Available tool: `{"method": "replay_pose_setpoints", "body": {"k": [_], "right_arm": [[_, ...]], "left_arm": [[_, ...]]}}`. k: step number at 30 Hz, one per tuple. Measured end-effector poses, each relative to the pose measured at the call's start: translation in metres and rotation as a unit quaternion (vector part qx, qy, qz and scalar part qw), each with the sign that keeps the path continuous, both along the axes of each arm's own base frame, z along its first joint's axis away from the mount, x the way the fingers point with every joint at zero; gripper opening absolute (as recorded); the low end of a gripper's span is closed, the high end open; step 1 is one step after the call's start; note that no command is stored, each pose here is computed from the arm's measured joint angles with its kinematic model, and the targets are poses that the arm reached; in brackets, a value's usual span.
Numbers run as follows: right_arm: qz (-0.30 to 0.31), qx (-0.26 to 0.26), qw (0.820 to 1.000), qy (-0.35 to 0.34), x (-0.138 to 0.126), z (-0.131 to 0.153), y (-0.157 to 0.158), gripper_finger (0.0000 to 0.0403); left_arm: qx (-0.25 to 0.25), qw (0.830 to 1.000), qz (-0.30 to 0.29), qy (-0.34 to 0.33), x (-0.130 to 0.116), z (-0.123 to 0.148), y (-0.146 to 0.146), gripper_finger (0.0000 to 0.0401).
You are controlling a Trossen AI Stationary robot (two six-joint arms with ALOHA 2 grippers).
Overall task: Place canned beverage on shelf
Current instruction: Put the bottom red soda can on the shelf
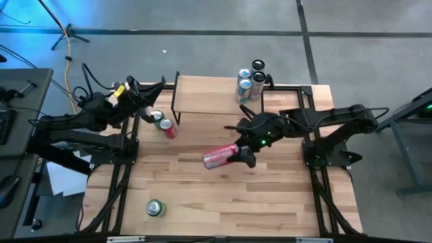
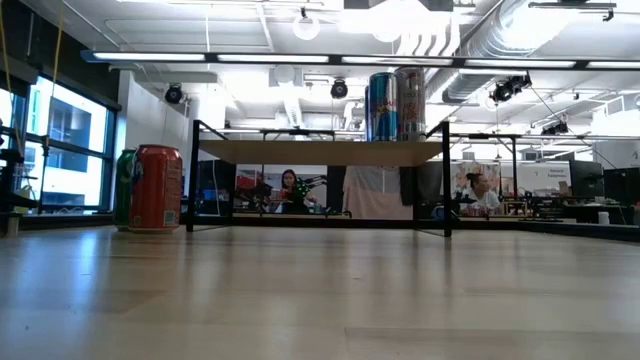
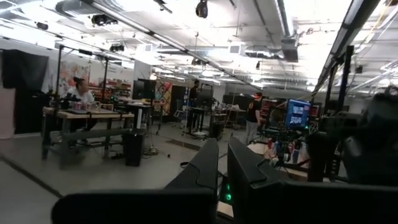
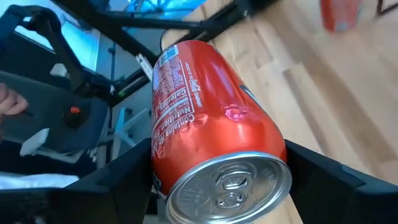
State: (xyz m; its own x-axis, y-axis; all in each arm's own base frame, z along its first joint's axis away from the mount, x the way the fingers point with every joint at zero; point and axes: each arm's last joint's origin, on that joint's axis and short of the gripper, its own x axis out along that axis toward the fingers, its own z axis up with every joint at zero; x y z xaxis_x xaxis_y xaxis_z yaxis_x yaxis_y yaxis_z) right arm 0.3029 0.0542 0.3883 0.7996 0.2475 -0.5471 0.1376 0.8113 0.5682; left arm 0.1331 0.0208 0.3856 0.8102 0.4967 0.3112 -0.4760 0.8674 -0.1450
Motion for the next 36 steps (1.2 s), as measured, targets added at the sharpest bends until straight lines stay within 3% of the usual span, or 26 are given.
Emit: {"method": "replay_pose_setpoints", "body": {"k": [5,14,20,26,32,36], "right_arm": [[-0.026,-0.02,0.999,-0.005,0.002,0.001,-0.009,0.0293],[-0.052,-0.034,0.998,-0.007,0.003,0.001,-0.019,0.0293],[-0.079,-0.051,0.996,-0.009,0.004,0.001,-0.033,0.0293],[-0.093,-0.074,0.993,-0.008,0.005,0.0,-0.051,0.0293],[-0.09,-0.107,0.99,-0.01,0.005,0.0,-0.064,0.0293],[-0.076,-0.126,0.989,0.002,0.004,-0.003,-0.065,0.0293]], "left_arm": [[-0.023,0.999,0.008,0.022,0.002,-0.006,0.001,0.0029],[-0.034,0.999,0.003,0.01,0.002,-0.005,0.001,0.015],[-0.062,0.997,-0.051,0.004,0.01,-0.008,-0.001,0.0218],[-0.093,0.989,-0.116,0.017,0.029,-0.008,-0.003,0.0258],[-0.107,0.97,-0.18,0.127,0.066,0.006,-0.005,0.0279],[-0.135,0.945,-0.181,0.238,0.092,0.015,-0.001,0.0288]]}}
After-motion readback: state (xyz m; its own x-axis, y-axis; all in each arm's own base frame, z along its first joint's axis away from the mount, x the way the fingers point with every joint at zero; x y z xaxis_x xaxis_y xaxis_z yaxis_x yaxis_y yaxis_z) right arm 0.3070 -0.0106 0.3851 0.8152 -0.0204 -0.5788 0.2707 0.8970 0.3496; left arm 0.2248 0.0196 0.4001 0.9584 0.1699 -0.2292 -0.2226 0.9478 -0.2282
